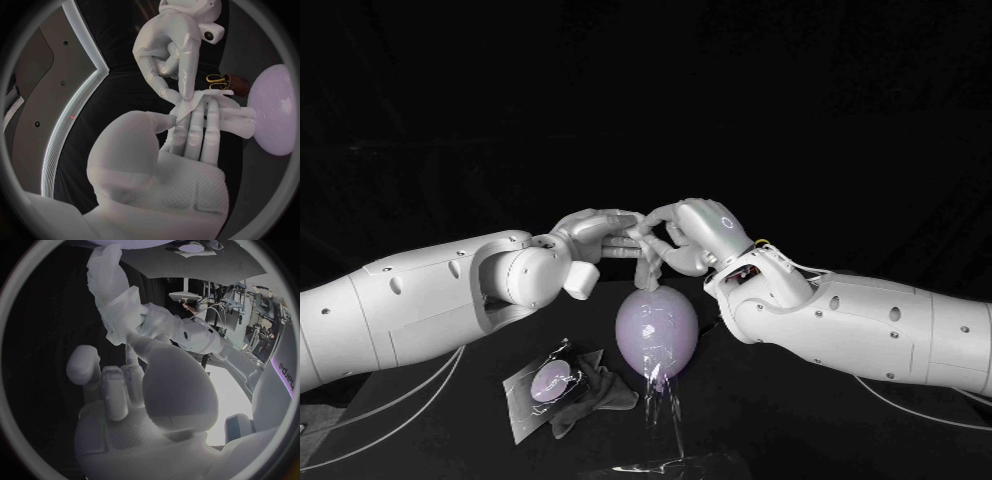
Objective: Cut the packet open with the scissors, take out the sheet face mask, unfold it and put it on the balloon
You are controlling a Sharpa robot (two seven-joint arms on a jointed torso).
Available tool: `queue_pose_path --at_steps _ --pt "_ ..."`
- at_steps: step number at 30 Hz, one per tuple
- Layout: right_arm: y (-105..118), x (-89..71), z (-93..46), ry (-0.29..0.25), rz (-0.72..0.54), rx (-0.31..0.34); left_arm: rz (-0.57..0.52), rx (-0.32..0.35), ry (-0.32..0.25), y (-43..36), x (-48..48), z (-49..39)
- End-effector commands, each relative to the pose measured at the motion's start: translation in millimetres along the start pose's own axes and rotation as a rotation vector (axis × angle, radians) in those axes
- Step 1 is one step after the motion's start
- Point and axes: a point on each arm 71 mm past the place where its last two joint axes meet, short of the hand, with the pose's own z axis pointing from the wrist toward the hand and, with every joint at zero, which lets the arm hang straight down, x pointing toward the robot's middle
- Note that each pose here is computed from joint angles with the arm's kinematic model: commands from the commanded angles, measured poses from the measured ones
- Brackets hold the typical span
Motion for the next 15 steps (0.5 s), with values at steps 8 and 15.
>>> queue_pose_path --at_steps 8,15 --pt "-0.8 0.2 -2.9 0.003 0.005 0.003 0.0 0.024 0.023 -4.3 3.4 0.6" --pt "3.7 -0.3 -7.0 0.036 0.017 -0.009 0.001 0.027 0.014 -4.8 1.3 1.1"
